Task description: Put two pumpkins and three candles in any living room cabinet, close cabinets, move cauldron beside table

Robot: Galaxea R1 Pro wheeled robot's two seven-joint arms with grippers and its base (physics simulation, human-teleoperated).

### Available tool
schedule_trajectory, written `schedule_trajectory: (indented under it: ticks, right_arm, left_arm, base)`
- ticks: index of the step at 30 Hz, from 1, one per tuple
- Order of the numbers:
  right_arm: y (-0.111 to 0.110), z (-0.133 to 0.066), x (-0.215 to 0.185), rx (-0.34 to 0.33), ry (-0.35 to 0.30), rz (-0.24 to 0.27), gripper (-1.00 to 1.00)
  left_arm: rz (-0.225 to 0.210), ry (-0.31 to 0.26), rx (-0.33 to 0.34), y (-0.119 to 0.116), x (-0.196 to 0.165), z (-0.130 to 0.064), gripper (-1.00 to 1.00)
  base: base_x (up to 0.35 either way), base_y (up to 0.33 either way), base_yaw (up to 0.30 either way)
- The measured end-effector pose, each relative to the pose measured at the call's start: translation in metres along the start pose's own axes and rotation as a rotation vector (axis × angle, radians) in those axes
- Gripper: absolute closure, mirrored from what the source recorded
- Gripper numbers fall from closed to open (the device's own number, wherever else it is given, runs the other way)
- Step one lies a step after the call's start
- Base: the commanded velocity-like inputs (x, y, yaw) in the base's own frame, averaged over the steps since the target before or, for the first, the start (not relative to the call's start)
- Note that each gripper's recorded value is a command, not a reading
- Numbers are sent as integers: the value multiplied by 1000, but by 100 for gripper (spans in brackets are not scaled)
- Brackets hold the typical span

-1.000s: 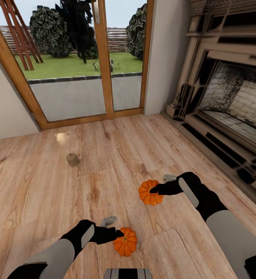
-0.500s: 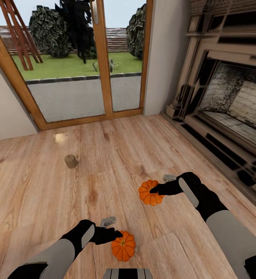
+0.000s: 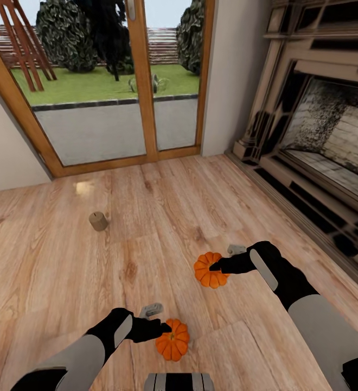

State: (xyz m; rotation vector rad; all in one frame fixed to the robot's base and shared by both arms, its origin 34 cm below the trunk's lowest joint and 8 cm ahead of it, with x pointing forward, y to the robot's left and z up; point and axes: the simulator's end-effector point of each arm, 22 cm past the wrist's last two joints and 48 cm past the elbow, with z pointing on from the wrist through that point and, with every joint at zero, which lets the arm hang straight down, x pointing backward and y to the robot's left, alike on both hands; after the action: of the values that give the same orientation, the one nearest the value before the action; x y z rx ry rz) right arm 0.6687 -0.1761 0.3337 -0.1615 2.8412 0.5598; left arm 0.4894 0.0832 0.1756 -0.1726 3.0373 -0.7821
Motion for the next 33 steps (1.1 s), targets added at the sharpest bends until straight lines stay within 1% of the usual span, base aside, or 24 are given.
schedule_trajectory:
  ticks: [14,18,19,27,31,33]
  right_arm:
    - [-11,29,19,-2,53,21,100]
    - [-11,29,19,-3,53,21,100]
    - [-11,29,20,-2,54,21,100]
    - [-11,29,20,-2,55,20,100]
    - [-10,30,20,-1,55,19,100]
    - [-10,30,20,-1,55,19,100]
  left_arm:
    - [-25,44,-3,12,17,21,-100]
    - [-17,16,-3,12,11,21,-100]
    - [-12,0,-2,12,7,21,-100]
    - [-7,-6,-4,12,6,21,-100]
    - [-4,-6,-51,18,1,20,-100]
    - [1,-12,-69,15,-9,18,-100]
  base:
    - [0,0,0]
    - [0,0,0]
    - [0,0,0]
    - [0,0,0]
    - [0,0,0]
    - [0,0,0]
